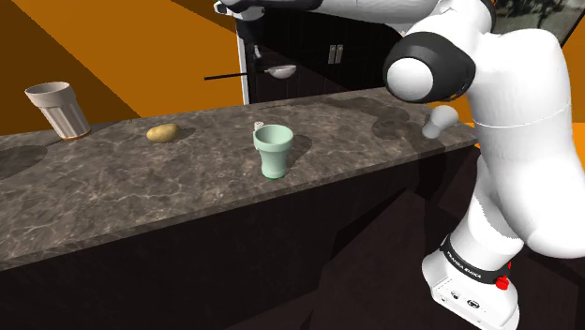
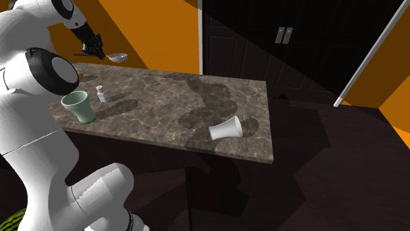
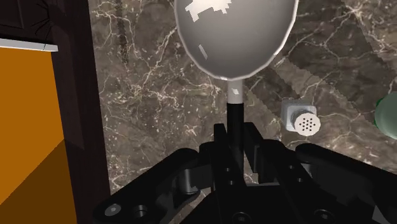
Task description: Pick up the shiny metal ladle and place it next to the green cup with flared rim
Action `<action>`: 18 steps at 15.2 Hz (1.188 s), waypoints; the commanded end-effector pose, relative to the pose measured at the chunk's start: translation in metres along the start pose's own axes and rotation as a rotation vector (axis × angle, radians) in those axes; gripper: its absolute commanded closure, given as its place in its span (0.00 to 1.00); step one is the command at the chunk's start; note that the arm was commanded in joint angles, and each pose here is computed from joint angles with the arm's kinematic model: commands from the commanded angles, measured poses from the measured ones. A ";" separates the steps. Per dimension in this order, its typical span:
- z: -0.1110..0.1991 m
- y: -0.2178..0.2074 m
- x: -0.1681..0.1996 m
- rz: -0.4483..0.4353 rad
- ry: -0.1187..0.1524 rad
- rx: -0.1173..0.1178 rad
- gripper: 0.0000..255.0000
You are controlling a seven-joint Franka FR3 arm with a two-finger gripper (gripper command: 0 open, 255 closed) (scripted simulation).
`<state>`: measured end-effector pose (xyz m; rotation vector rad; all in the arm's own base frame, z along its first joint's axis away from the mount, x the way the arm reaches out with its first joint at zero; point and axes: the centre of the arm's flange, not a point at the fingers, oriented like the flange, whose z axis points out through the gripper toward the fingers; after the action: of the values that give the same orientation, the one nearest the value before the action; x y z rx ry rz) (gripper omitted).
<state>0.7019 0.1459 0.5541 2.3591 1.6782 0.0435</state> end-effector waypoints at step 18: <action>0.078 -0.013 0.052 -0.001 0.001 0.001 1.00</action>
<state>0.7199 0.1839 0.4746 2.3596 1.6811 0.0420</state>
